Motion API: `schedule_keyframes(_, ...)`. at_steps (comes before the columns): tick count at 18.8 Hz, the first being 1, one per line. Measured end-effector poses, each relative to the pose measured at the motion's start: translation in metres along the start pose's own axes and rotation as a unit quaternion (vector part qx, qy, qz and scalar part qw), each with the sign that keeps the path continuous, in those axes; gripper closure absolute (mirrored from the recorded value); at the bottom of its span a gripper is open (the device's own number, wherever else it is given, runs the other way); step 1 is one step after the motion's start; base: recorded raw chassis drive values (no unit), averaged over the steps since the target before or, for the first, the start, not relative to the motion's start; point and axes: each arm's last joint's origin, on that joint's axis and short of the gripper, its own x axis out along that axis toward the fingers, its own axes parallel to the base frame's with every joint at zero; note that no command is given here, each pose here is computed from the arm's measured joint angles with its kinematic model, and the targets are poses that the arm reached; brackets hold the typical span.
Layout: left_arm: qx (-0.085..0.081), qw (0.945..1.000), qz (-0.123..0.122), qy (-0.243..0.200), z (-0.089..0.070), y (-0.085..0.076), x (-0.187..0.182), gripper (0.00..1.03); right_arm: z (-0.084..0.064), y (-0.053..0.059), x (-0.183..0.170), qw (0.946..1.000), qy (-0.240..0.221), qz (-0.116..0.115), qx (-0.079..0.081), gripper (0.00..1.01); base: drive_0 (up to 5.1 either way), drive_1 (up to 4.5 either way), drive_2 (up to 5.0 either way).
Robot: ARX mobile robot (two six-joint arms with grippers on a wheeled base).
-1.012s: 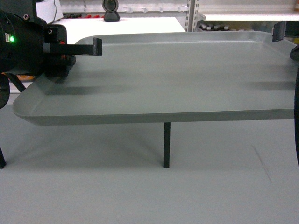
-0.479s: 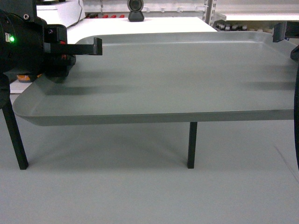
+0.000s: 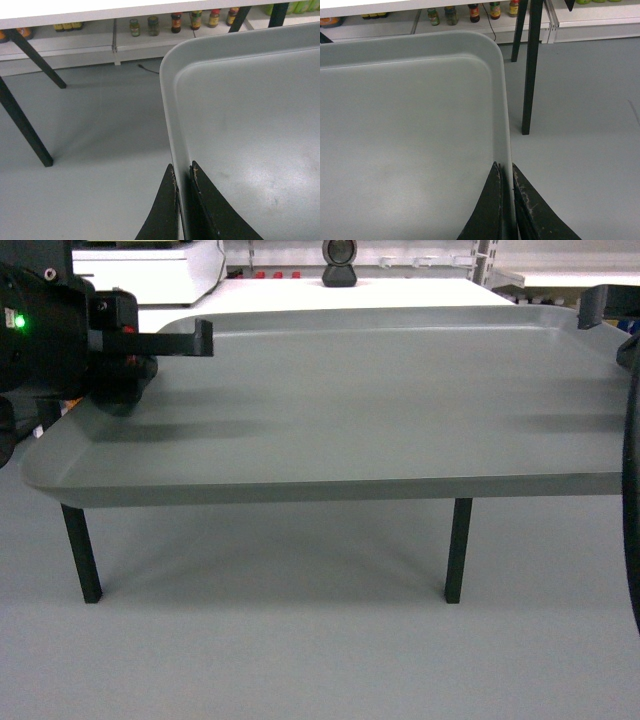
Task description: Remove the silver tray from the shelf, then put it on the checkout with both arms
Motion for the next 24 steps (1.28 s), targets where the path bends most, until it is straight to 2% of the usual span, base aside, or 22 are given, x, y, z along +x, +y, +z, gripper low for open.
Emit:
schedule_keyframes(22,0.0,1.0,-0.003,0.0,-0.0001,-0.0011,-0.0001,0.99,-0.0007,0.0,0.0,1.0,0.003,0.0,-0.001,0.98,0.0,0.0,0.0)
schedule_keyframes(24,0.0,1.0,-0.003,-0.003,0.0004,-0.0011,-0.0001,0.99,0.0004,0.0001,-0.0008,1.0,-0.001,0.0,0.0,0.98,0.0,4.2,-4.2)
